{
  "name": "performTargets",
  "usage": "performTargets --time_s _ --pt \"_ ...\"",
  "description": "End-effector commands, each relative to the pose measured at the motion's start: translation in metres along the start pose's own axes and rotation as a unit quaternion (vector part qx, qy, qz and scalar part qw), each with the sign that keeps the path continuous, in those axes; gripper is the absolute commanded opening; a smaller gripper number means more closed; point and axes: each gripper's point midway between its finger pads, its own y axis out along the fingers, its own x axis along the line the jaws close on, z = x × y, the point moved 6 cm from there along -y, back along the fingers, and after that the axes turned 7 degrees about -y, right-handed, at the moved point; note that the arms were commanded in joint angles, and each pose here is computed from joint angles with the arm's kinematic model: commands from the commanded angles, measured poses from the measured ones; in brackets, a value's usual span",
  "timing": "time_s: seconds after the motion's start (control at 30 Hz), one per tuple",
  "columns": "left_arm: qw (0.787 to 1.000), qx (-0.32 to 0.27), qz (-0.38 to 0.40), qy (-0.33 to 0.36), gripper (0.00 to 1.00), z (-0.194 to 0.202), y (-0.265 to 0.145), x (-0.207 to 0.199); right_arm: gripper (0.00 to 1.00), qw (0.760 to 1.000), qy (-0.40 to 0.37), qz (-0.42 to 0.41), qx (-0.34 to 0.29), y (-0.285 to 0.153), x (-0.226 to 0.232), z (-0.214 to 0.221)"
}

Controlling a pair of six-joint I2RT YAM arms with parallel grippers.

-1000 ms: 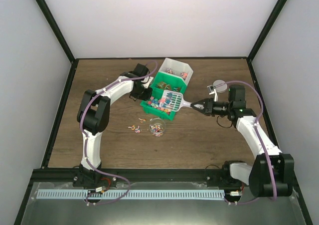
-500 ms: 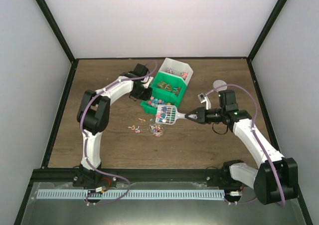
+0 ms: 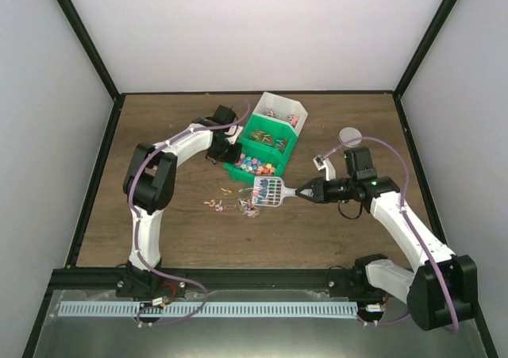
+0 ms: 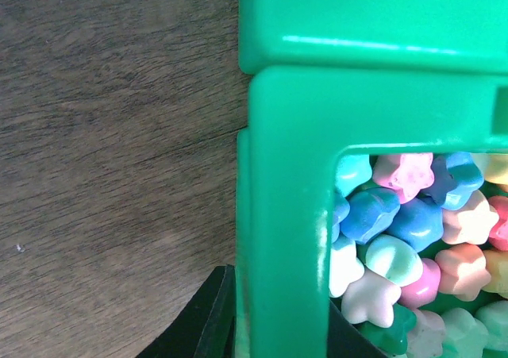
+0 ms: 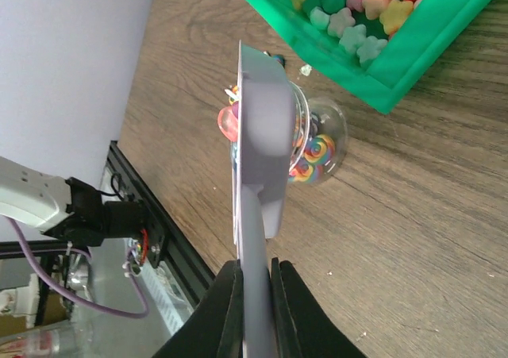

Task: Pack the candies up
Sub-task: Place the fake candies in the packing bottle.

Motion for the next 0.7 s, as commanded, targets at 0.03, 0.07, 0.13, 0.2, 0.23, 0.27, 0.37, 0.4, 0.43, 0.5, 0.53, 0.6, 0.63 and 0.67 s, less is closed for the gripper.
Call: performTargets --time_s 0.03,0.07,0.13,0.2,0.23,0.27,0.37,0.4,0.43,0.5,0.53,0.6,0.63,0.67 --pt "1.000 0.004 0.008 -0.004 0.19 -0.001 0.006 0.000 0.01 0.999 -0.042 0.031 0.006 0.002 0.004 0.002" --pt "1.000 0.005 0.008 -0.005 0.19 -0.001 0.006 0.000 0.01 0.998 -0.044 0.034 0.007 0.002 0.004 0.003" --pt "1.000 0.004 0.008 -0.004 0.19 -0.001 0.006 0.000 0.01 0.998 -0.045 0.040 0.009 0.003 0.003 0.002" --pt "1.000 0.004 0.008 -0.004 0.19 -0.001 0.006 0.000 0.01 0.998 -0.049 0.049 0.010 0.005 0.003 0.001" --pt "1.000 0.004 0.008 -0.005 0.19 -0.001 0.005 0.000 0.01 0.997 -0.053 0.055 0.012 0.006 0.004 0.000" --pt "1.000 0.004 0.008 -0.004 0.19 -0.001 0.006 0.000 0.01 0.996 -0.057 0.061 0.015 0.007 0.006 0.000" --pt "1.000 0.004 0.008 -0.004 0.19 -0.002 0.006 0.000 0.01 0.995 -0.069 0.075 0.023 0.010 0.009 -0.004" --pt "1.000 0.004 0.009 -0.004 0.19 -0.002 0.006 0.000 0.01 0.994 -0.072 0.077 0.025 0.011 0.010 -0.005" --pt "1.000 0.004 0.009 -0.004 0.19 -0.002 0.006 0.000 0.01 0.994 -0.075 0.080 0.025 0.011 0.011 -0.006" --pt "1.000 0.004 0.009 -0.004 0.19 -0.002 0.006 0.000 0.01 0.993 -0.079 0.084 0.024 0.011 0.012 -0.008" --pt "1.000 0.005 0.008 -0.005 0.19 -0.001 0.007 0.001 0.01 0.993 -0.081 0.087 0.021 0.009 0.013 -0.010" --pt "1.000 0.005 0.008 -0.005 0.19 -0.002 0.007 0.001 0.01 0.992 -0.087 0.091 0.016 0.007 0.015 -0.014" --pt "1.000 0.006 0.008 -0.005 0.19 -0.001 0.007 0.001 0.01 0.991 -0.092 0.092 0.013 0.005 0.018 -0.016" --pt "1.000 0.006 0.009 -0.006 0.19 -0.001 0.008 0.001 0.01 0.991 -0.095 0.094 0.012 0.003 0.019 -0.017"
